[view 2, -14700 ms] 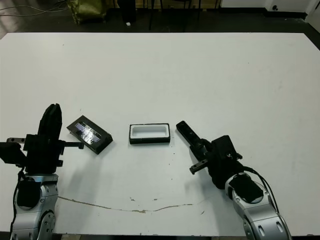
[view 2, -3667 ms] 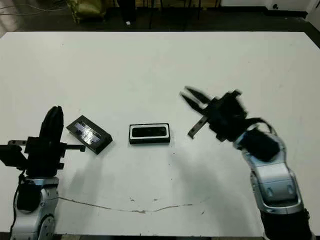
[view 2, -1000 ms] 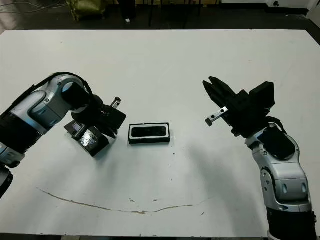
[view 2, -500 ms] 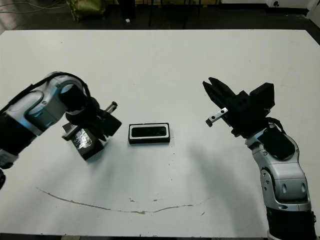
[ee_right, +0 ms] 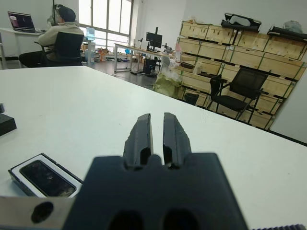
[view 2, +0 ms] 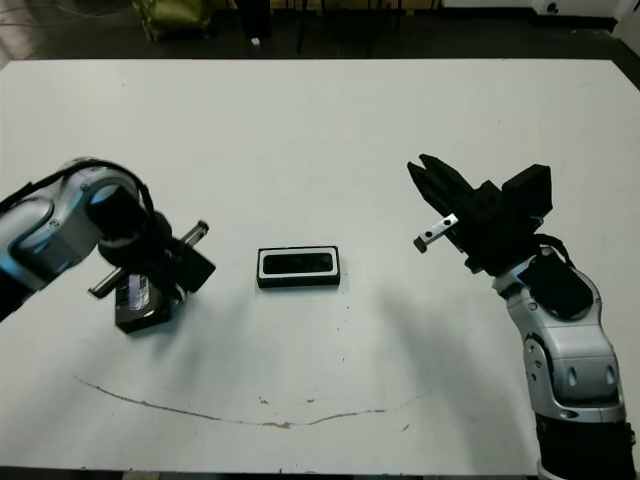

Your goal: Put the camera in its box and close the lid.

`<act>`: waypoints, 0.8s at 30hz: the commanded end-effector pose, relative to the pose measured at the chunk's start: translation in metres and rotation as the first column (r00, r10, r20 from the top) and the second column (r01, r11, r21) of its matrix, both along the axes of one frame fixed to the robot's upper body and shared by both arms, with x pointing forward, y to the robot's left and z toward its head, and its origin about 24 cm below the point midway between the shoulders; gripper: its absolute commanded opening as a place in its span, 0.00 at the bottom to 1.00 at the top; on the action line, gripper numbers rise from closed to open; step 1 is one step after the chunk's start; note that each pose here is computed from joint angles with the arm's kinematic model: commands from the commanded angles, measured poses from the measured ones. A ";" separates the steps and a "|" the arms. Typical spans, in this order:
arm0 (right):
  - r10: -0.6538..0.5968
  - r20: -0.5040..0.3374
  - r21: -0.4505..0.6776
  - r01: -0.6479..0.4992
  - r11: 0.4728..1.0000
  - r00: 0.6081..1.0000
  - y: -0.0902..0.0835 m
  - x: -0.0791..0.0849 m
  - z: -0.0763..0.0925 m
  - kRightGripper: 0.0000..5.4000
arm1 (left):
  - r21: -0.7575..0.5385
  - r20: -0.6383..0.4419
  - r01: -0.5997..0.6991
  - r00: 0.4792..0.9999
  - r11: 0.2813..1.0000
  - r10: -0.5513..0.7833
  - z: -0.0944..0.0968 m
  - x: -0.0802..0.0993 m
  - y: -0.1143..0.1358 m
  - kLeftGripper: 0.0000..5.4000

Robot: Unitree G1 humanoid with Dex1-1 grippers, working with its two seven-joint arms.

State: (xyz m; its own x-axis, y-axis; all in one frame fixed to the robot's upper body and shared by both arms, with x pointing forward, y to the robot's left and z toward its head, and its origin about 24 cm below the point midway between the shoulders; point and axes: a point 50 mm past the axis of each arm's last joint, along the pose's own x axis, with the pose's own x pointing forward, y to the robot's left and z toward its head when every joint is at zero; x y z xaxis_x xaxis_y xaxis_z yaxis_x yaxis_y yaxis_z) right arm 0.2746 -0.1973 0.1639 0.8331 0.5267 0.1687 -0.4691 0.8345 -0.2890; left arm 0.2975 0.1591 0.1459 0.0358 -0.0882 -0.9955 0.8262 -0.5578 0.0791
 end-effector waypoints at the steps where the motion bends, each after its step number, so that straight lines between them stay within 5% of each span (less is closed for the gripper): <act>1: -0.027 -0.028 -0.027 0.026 0.999 0.999 -0.007 -0.002 -0.002 0.00 | 0.024 -0.105 -0.050 0.993 0.998 0.052 -0.018 -0.006 0.012 0.00; 15: -0.028 -0.033 -0.038 0.027 0.999 0.999 -0.008 -0.002 -0.001 0.00 | 0.067 -0.149 -0.034 0.988 0.997 0.044 -0.025 -0.016 0.028 0.00; 24: -0.012 -0.031 -0.046 0.011 0.999 0.999 -0.006 -0.001 -0.003 0.00 | -0.029 -0.145 -0.093 0.985 0.995 0.088 -0.014 -0.010 0.024 0.00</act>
